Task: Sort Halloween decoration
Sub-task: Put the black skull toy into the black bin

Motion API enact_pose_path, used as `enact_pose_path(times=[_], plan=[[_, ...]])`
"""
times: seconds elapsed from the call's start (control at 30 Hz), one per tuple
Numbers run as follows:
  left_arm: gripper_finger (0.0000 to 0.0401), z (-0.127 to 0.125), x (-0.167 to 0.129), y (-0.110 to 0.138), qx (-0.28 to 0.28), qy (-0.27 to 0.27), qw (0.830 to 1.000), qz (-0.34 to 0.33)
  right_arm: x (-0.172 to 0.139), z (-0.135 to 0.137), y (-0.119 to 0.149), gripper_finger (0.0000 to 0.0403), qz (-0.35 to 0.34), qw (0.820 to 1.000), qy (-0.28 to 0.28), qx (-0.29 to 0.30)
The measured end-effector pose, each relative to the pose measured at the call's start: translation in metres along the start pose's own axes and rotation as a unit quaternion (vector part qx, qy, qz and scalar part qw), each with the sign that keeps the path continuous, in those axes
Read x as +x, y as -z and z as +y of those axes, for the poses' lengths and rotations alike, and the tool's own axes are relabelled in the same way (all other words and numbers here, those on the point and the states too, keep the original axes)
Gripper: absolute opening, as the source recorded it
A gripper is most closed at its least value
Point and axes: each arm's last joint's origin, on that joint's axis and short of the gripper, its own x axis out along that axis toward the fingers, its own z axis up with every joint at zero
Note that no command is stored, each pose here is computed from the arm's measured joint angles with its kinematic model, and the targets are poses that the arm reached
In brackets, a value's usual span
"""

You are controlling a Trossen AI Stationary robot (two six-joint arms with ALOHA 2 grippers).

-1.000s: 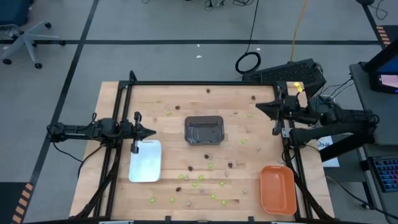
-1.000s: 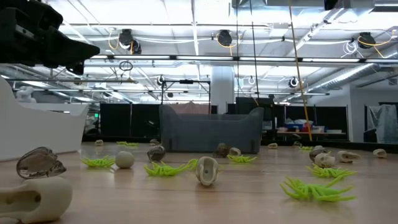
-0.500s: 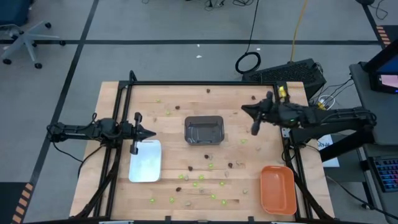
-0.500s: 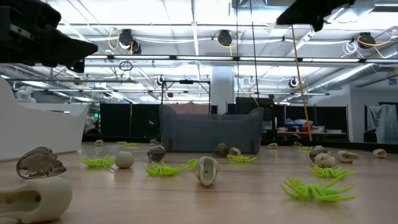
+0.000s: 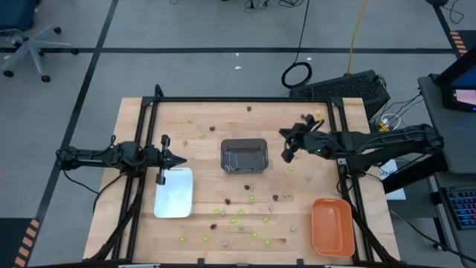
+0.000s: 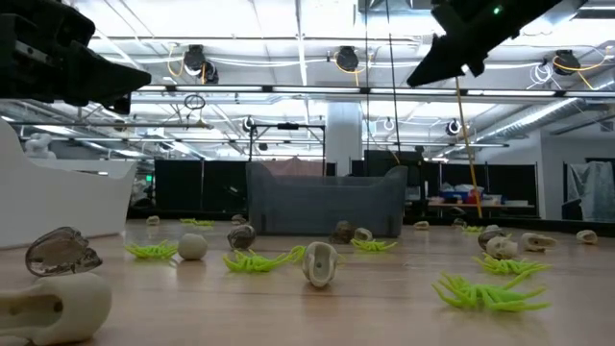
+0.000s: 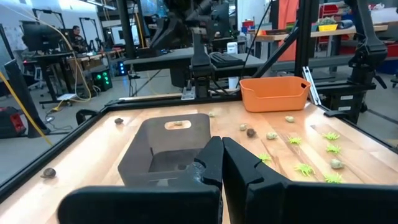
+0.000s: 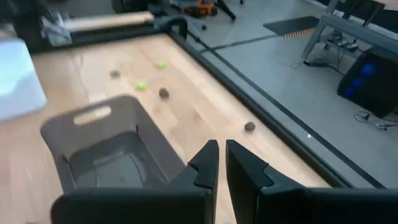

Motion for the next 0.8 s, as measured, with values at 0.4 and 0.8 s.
enact_pose_path(times=[0.4,0.8], plan=[[0.0001,0.000,0.000,0.000,-0.004,0.000,1.000,0.002,0.025,0.018,-0.003,0.0020,-0.031,0.996,-0.029,-0.080],[0.0001,0.000,0.000,0.001,-0.004,-0.002,1.000,0.006,-0.003,-0.014,-0.039,0.0020,-0.035,0.998,-0.056,-0.020]])
